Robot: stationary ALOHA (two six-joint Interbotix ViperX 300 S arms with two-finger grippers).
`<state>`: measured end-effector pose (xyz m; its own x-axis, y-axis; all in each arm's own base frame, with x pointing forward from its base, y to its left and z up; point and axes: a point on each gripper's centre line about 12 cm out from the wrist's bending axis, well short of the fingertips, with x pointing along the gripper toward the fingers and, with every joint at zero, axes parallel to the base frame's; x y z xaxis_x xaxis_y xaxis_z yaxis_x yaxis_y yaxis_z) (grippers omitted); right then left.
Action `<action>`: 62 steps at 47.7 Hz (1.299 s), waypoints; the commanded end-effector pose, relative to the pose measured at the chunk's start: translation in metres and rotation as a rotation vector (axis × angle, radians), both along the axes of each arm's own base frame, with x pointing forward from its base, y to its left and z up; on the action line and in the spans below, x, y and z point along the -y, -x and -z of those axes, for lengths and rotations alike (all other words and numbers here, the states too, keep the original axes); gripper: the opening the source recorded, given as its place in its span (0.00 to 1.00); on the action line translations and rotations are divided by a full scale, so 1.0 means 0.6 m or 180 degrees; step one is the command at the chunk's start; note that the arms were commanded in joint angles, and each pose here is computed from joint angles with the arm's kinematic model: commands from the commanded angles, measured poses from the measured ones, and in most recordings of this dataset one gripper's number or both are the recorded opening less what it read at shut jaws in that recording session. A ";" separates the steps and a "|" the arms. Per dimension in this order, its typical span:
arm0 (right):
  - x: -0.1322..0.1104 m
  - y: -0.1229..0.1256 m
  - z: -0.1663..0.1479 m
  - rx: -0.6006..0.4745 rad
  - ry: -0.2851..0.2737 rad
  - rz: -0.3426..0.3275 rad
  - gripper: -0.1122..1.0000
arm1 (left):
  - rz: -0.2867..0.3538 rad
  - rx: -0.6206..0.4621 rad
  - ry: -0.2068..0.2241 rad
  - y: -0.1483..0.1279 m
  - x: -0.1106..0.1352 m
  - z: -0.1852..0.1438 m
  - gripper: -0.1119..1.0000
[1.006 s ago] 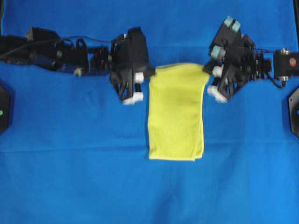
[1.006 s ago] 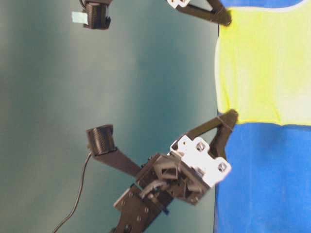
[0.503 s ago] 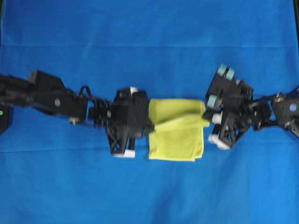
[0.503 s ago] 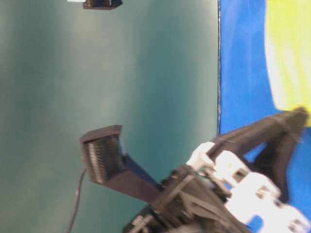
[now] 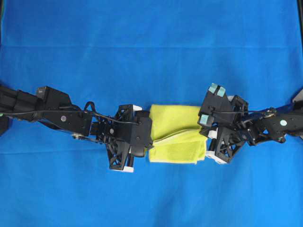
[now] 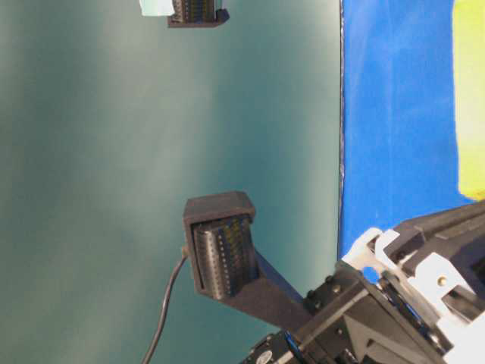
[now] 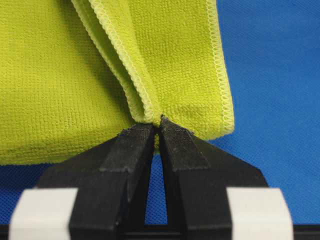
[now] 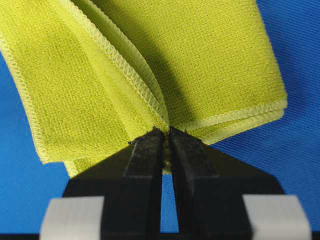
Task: Fold the yellow towel.
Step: 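Release the towel and pull both grippers outward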
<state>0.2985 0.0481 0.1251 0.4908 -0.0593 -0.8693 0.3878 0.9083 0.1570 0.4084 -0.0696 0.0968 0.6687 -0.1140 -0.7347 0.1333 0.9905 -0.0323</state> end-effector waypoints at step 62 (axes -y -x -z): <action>0.037 0.107 -0.264 0.1496 0.0875 -0.0371 0.67 | 0.0141 0.1450 0.0188 0.200 -0.020 -0.269 0.58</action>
